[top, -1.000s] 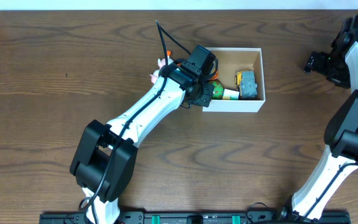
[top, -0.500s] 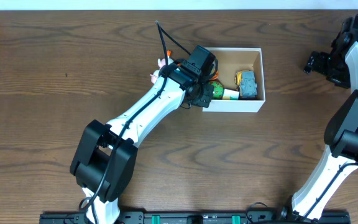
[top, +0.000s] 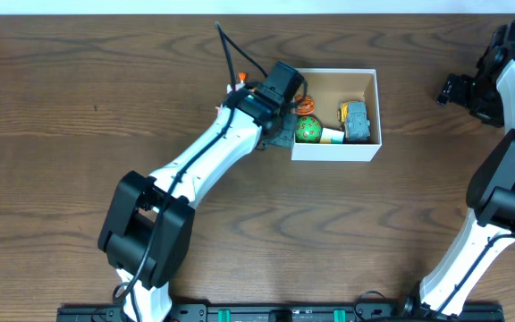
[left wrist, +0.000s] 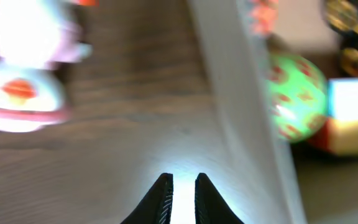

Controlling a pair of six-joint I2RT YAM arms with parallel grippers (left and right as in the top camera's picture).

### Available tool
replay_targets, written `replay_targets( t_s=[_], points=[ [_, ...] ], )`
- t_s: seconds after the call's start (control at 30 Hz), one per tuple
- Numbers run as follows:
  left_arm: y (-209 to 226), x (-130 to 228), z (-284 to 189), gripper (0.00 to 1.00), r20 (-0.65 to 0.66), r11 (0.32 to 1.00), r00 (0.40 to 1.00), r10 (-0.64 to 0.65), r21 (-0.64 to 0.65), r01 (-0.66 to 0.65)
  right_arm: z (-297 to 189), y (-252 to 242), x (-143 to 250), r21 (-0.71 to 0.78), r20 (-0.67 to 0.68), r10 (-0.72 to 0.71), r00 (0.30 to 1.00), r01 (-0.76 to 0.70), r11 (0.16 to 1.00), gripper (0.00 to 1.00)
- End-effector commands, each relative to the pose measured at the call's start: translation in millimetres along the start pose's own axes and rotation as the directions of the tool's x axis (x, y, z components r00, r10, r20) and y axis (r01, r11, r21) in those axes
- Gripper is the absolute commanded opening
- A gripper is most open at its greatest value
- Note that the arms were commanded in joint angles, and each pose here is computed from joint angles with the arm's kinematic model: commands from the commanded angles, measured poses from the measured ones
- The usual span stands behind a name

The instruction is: Pack container

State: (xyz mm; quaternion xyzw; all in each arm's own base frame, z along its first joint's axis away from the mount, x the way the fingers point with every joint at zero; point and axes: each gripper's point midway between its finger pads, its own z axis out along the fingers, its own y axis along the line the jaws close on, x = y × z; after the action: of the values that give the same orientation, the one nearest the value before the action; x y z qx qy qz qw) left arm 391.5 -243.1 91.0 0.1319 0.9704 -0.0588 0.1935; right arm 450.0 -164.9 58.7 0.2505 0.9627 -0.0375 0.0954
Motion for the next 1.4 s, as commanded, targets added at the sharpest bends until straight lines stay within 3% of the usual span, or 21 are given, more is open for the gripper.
replay_targets(
  t_s=[0.0, 0.03, 0.07, 0.23, 0.43, 0.73, 1.07, 1.37],
  points=[
    [47.7, -10.0, 5.5, 0.47, 0.058, 0.977, 0.994, -0.098, -0.186, 0.107, -0.2, -4.2, -0.1, 0.005, 0.0, 0.017, 1.0, -0.017, 1.0, 0.99],
    [55.3, -13.1, 4.8, 0.78, 0.072, 0.971, 0.992, -0.106, -0.207, 0.118, -0.2, -4.2, -0.1, 0.005, 0.0, 0.017, 1.0, -0.017, 1.0, 0.99],
    [61.2, -15.1, 4.3, 1.0, 0.08, 0.967, 0.99, -0.113, -0.22, 0.128, -0.2, -4.2, -0.1, 0.005, 0.0, 0.017, 1.0, -0.017, 1.0, 0.99],
    [79.7, -23.5, 2.1, 0.98, 0.099, 0.961, 0.987, -0.123, -0.235, 0.144, -0.2, -4.3, -0.1, 0.005, 0.0, 0.017, 1.0, -0.017, 1.0, 0.99],
    [87.4, -44.2, -20.8, 0.98, 0.099, 0.968, 0.994, -0.034, -0.245, 0.057, -0.2, -4.2, -0.1, 0.005, 0.0, 0.017, 1.0, -0.017, 1.0, 0.99],
    [128.2, -89.1, -89.8, 0.99, 0.182, 0.954, 0.978, -0.103, -0.262, 0.149, -0.2, -4.2, -0.1, 0.005, 0.0, 0.017, 1.0, -0.017, 1.0, 0.99],
    [147.5, -74.7, -59.0, 1.0, 0.056, 0.978, 0.998, -0.043, -0.2, 0.053, -0.2, -4.2, -0.1, 0.005, 0.0, 0.017, 1.0, -0.017, 1.0, 0.99],
    [146.4, -78.8, -36.8, 0.98, 0.053, 0.98, 0.998, -0.044, -0.193, 0.054, -0.2, -4.2, -0.1, 0.005, 0.0, 0.017, 1.0, -0.017, 1.0, 0.99]
  ],
)
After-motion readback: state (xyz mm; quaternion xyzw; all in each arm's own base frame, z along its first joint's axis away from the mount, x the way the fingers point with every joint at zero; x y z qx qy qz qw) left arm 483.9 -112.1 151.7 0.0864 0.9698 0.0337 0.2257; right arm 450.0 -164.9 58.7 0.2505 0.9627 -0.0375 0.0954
